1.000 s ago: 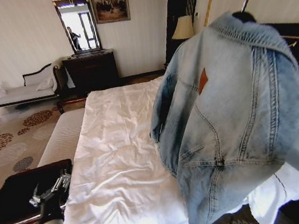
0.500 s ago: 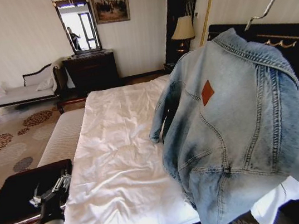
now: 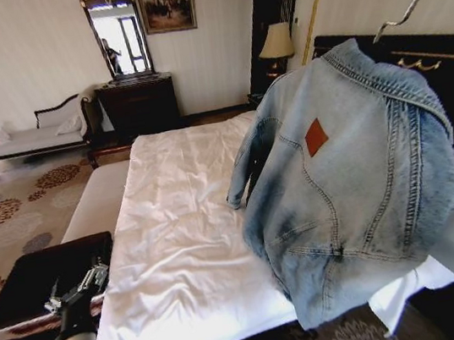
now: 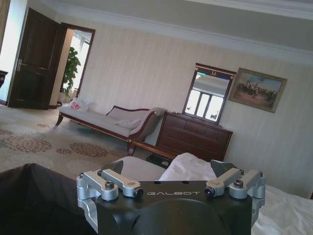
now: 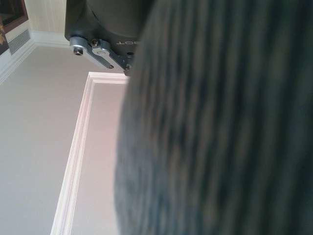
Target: Pick up the clothes from the bed and hang them on the clothes hanger.
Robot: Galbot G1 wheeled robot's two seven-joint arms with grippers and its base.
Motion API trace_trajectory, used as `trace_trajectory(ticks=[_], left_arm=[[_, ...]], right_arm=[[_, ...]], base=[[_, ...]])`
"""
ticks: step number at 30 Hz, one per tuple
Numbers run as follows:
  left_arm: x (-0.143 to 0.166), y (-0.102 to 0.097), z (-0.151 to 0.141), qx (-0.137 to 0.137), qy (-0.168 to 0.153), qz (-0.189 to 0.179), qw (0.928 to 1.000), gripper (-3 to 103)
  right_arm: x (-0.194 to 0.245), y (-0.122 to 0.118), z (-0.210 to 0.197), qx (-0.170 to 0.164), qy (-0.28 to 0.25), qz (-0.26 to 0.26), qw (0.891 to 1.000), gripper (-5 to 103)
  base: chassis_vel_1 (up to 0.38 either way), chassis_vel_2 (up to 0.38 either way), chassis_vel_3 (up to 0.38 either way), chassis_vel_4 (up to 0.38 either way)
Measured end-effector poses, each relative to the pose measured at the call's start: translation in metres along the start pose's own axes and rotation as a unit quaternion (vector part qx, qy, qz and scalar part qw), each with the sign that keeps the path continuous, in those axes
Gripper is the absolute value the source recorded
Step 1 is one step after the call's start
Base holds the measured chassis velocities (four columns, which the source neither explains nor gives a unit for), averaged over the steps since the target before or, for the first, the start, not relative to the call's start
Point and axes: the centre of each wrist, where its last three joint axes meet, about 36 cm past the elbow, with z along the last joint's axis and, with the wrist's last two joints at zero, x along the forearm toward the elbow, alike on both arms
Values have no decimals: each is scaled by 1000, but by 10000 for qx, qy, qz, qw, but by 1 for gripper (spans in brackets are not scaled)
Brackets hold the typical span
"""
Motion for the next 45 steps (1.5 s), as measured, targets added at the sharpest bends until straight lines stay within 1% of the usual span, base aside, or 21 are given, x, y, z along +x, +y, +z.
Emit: trace_trajectory(ticks=[16, 22, 34, 37, 38, 39, 40, 41, 42, 44, 45], left_arm=[[0, -1, 0, 18, -4, 13, 10000, 100], [-1, -1, 0, 17, -8, 17, 10000, 100], [-1, -3, 1, -20, -27, 91, 10000, 100], [-1, -3, 1, 23, -44, 138, 9999, 100], [0, -3, 1, 53, -111, 141, 9998, 100], [0, -3, 2, 8, -240, 113, 9996, 100], [0, -3, 2, 8, -240, 113, 9996, 100], [1, -2, 1, -95, -319, 78, 9994, 100], [1, 0, 0, -258, -429, 48, 9987, 100], [2, 4, -1, -397, -532, 80, 9978, 100], [2, 4, -1, -397, -532, 80, 9978, 100]], right_arm=[[3, -2, 5, -21, 59, 97, 9999, 21], [4, -2, 8, -52, 75, 138, 9999, 21], [5, -6, 14, -1, 44, 218, 9998, 21], [4, -7, 14, 13, 25, 221, 9998, 21], [4, -8, 15, 37, 19, 224, 9997, 21], [4, -8, 15, 46, 13, 231, 9997, 21], [4, -8, 15, 46, 13, 231, 9997, 21], [4, -8, 16, 49, 9, 235, 9997, 21], [4, -7, 16, 45, 1, 248, 9997, 21], [5, -5, 17, 21, -19, 272, 9996, 21], [5, -5, 17, 21, -19, 272, 9996, 21]], base=[[287, -274, -280, 280], [180, -267, -188, 254], [24, -296, -9, 307], [-15, -236, 12, 211], [-26, -166, 4, 92], [-13, -91, -17, 92], [-13, -91, -17, 92], [-13, -91, -22, 2], [0, 0, 0, 0], [0, 0, 0, 0], [0, 0, 0, 0]])
